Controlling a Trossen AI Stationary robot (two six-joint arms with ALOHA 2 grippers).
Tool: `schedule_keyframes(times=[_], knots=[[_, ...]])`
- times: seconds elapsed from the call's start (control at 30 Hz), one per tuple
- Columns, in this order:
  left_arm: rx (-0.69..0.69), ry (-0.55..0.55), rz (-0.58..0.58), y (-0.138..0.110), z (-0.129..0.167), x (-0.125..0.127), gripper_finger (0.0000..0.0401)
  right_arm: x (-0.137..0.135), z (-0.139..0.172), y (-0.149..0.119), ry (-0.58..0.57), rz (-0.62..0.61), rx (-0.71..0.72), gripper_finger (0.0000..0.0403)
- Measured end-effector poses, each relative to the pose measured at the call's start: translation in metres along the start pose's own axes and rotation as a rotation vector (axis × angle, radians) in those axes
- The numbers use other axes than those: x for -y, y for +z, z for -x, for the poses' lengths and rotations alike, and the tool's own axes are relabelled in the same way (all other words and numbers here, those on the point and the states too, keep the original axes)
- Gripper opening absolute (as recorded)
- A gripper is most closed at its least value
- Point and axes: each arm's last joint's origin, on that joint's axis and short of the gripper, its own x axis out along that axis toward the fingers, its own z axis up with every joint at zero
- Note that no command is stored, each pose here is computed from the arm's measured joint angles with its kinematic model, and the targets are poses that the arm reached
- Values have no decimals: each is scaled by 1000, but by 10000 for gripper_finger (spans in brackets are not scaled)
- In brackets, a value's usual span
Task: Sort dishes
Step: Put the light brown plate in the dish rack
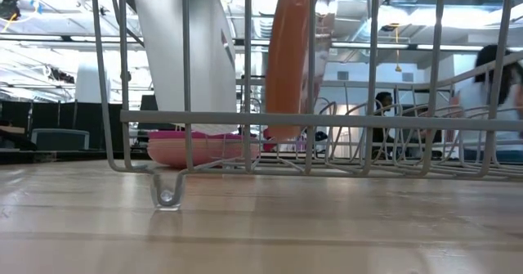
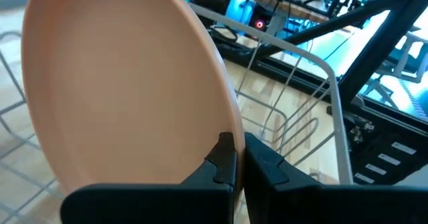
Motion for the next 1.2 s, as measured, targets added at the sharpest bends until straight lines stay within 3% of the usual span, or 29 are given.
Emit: schedule_keyframes(times=[0.47, 0.9, 1.2], knots=[[-18, 41, 93, -4, 0, -4, 1, 10, -4, 3, -23, -29, -7, 256], [-35, 46, 94, -3, -4, -7, 54, 11, -5, 3, -23, -24, -7, 256], [-48, 27, 105, -2, -5, -8, 60, 10, -5, 3, -22, -21, -7, 256]])
